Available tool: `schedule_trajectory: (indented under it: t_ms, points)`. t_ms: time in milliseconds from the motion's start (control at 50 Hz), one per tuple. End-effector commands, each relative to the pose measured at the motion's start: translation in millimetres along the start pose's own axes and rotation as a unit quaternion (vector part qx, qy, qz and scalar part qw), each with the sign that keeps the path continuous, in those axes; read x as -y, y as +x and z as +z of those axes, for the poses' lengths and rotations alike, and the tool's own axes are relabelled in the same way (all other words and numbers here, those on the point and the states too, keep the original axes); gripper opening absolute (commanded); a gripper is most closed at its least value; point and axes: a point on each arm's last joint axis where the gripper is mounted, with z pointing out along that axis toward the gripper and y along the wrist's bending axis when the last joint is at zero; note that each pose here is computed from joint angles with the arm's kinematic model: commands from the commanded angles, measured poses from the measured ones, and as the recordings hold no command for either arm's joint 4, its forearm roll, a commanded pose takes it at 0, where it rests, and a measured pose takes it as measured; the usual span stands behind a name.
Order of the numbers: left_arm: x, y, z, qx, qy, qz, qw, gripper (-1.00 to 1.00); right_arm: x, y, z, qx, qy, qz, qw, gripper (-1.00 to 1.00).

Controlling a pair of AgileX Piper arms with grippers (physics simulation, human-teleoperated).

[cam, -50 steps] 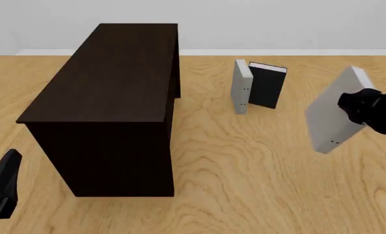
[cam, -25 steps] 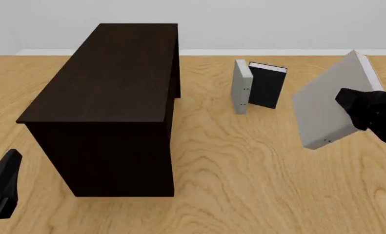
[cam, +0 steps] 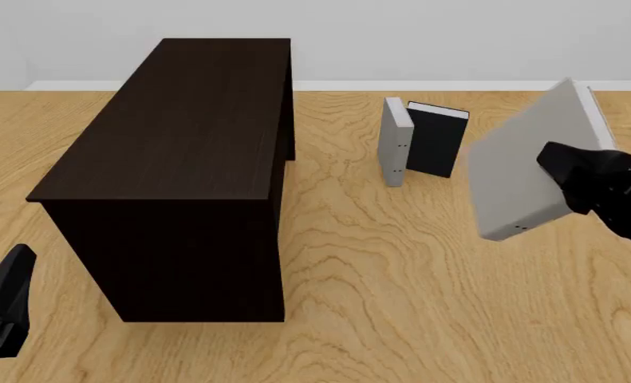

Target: Pick up the book on the right and place it under the cabinet shelf.

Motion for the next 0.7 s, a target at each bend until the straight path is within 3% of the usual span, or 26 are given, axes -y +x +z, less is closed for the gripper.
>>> schedule_trajectory:
  t_ms: [20, 260, 700]
  points:
    - [0.0, -0.4, -0.2, 0.001, 0.000, 0.000, 1.0000, 1.00, 0.0, 2.9, 28.9, -0.018, 0.006, 0.094, 0.9954, -1.00]
    - [0.0, -1.1, -0.4, 0.001, 0.000, 0.001, 1.0000, 1.00, -10.5, 14.1, 48.8, -0.010, -0.040, 0.137, 0.9897, -1.00]
    - [0.0, -0.4, -0.6, 0.001, 0.000, 0.001, 1.0000, 1.00, -28.1, 40.5, 93.7, -0.017, -0.095, 0.183, 0.9783, -1.00]
